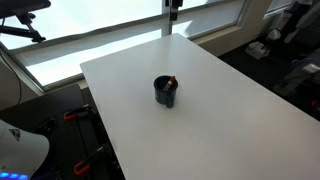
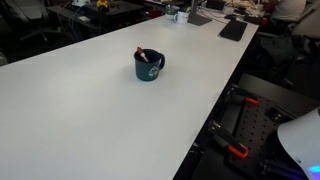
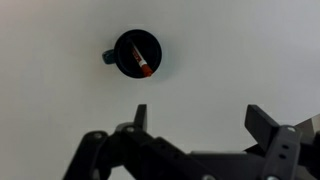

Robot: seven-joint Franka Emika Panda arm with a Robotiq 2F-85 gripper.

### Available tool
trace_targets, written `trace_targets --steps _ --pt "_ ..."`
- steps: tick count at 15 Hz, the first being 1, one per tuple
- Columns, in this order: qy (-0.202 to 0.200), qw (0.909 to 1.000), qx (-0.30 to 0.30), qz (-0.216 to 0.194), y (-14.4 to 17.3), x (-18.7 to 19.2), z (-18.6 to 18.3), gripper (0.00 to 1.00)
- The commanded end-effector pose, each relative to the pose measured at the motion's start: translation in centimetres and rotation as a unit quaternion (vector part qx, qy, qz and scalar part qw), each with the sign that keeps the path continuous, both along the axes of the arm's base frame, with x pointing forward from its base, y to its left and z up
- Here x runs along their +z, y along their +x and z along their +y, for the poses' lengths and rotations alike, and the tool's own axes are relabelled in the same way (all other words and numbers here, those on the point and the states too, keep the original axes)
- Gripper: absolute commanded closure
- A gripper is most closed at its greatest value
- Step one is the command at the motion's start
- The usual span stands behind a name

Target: Remove the marker from the mug cup

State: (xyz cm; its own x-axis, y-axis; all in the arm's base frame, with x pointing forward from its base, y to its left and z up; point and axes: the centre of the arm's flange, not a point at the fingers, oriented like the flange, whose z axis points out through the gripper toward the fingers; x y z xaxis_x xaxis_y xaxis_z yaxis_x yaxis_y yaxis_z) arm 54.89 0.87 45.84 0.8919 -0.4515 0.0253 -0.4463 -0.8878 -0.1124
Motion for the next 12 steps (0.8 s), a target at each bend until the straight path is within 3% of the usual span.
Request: trace_targets --steps 1,5,6,12 --pt "0.003 0.9997 -0.025 0.007 2.4 -1.6 -0.9 0.00" --pt "0.001 0.9985 -0.048 0.026 4.0 -3.8 -1.8 0.00" --pt "0.001 0.9993 -0.031 0.020 2.5 -3.6 -1.9 0.00" --pt "0.002 0.9990 -0.036 0.025 3.4 -4.5 -2.1 0.00"
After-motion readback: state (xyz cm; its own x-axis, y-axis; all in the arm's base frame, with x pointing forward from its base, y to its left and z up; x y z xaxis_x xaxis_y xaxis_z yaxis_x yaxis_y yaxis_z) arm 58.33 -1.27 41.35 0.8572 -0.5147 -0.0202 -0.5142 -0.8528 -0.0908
